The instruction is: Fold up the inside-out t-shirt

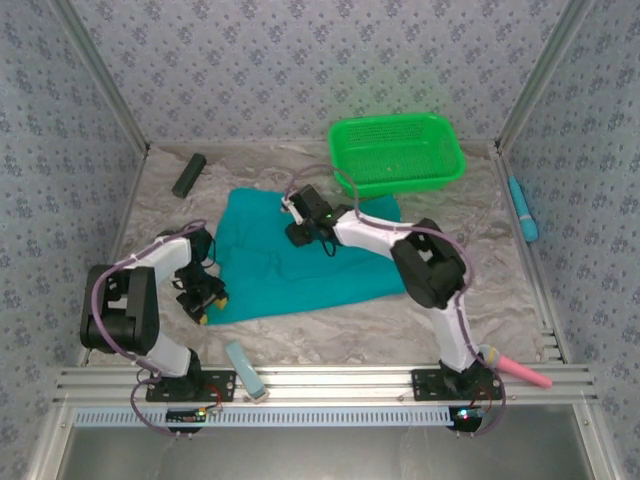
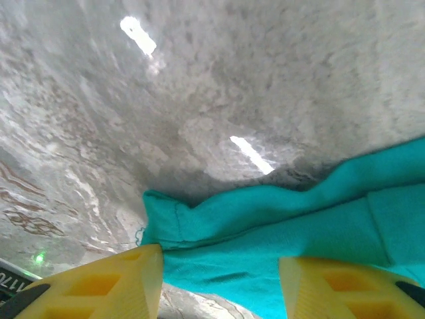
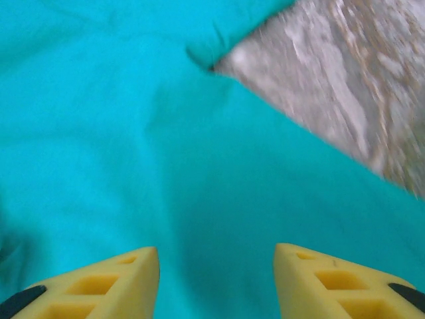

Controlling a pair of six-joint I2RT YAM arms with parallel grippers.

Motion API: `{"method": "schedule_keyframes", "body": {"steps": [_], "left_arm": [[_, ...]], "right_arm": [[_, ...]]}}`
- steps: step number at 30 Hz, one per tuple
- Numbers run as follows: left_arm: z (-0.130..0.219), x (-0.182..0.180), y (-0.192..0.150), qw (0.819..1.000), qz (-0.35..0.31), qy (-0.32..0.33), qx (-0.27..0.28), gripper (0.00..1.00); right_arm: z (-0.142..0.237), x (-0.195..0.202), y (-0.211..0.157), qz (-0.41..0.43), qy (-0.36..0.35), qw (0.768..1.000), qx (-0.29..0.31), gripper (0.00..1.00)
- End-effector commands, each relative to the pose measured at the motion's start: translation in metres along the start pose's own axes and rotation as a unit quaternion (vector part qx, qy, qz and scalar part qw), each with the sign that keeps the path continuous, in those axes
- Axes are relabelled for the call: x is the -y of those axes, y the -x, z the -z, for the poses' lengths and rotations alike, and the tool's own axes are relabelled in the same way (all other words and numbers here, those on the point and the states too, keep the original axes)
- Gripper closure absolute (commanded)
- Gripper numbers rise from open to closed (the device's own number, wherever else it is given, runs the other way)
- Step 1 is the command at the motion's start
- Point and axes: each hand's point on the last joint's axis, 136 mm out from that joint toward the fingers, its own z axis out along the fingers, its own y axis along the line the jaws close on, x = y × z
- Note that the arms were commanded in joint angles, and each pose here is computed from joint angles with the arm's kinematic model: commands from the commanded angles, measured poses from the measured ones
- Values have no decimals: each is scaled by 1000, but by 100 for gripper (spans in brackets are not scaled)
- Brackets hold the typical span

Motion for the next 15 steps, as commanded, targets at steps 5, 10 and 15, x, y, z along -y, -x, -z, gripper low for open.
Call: {"method": "schedule_keyframes", "body": {"steps": [5,10,15], "left_arm": [[72,29,18,988,-78,-67,116,48],[85,76,17,974,-148,-74,156,48],[67,109,19,972,-167,-77,143,50]], "right_arm": [[90,70,-97,-312,-51,944,-94,58],[93,80,-166,-392,-46,908,-139,73],[110,97,-237,-438,-132,870,-182,74]]}}
